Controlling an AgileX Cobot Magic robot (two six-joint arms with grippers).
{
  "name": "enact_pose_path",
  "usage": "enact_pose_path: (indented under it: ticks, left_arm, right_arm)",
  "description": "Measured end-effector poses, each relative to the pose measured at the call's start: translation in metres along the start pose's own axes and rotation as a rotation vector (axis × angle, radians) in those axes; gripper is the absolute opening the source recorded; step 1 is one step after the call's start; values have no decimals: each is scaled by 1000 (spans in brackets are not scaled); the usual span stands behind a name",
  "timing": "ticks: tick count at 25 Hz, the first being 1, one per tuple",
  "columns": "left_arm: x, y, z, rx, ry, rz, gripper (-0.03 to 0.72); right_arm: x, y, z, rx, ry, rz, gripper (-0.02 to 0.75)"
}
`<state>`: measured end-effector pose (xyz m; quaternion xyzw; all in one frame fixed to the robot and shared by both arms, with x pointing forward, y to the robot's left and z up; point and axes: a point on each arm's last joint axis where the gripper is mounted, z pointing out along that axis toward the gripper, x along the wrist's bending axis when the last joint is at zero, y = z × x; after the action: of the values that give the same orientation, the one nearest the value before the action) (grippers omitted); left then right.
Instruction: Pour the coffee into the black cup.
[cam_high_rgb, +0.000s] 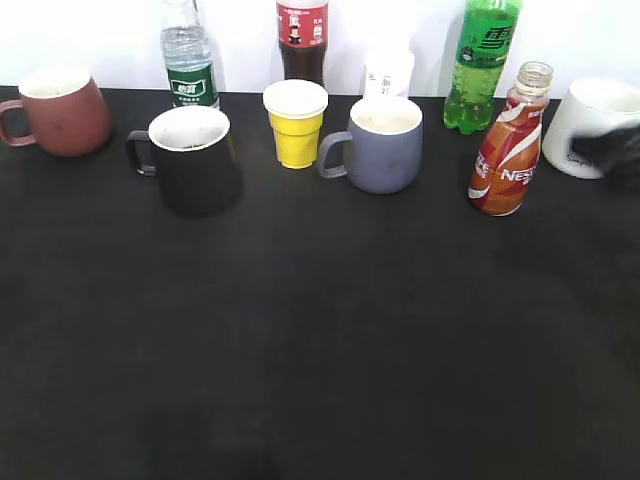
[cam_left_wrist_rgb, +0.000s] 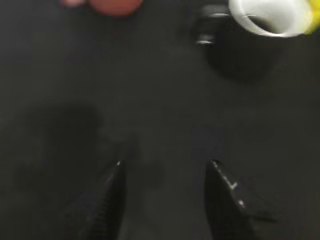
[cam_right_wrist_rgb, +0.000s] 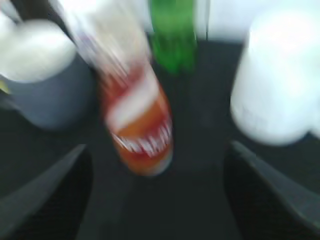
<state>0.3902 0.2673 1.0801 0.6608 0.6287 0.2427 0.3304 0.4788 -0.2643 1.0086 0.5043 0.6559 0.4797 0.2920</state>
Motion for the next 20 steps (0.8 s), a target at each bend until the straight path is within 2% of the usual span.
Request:
enact_pose_path:
  ticks: [2,5,6,8,9,10,12,13,14,15,16,20]
  left_arm:
    - [1,-6,-45,-85,-43,10,390]
    - [4,-28,-80,-113,-81,-6,390]
    - [6,-34,-85,-107,-80,-3,391]
    - [8,-45,-94,-77,-80,-6,391]
    - [9,-49,-98,-82,-76,-3,391]
    - [10,-51,-101,-88,-77,-3,391]
    - [11,-55,-104,-82,-76,-3,391]
    - [11,-56,-105,-84,-76,-3,391]
    - [11,-57,-106,-85,-76,-3,391]
    - [12,-58,-107,-91,-77,-3,391]
    - [12,-61,-111,-106,-80,0,391]
    - [20,-88,-133,-197,-80,55,391]
  right_arm:
    - [7,16,-36,-21,-45,-113,603]
    - [-4,18,-68,-31,-273,-144,598]
    - [-9,13,-72,-19,-342,-105,589]
    - [-22,-1,-78,39,-497,73,520]
    - [-22,-5,-80,65,-516,166,473]
    - [-20,-11,-82,128,-511,201,446]
    - [-11,-23,-85,343,-454,261,429]
    - [-3,-21,-89,425,-372,242,429]
    - [7,-12,-96,438,-286,236,428]
    - [19,1,-112,365,-215,232,427]
    - [26,8,-125,310,-182,217,427]
    - [50,-1,-185,203,-129,161,427]
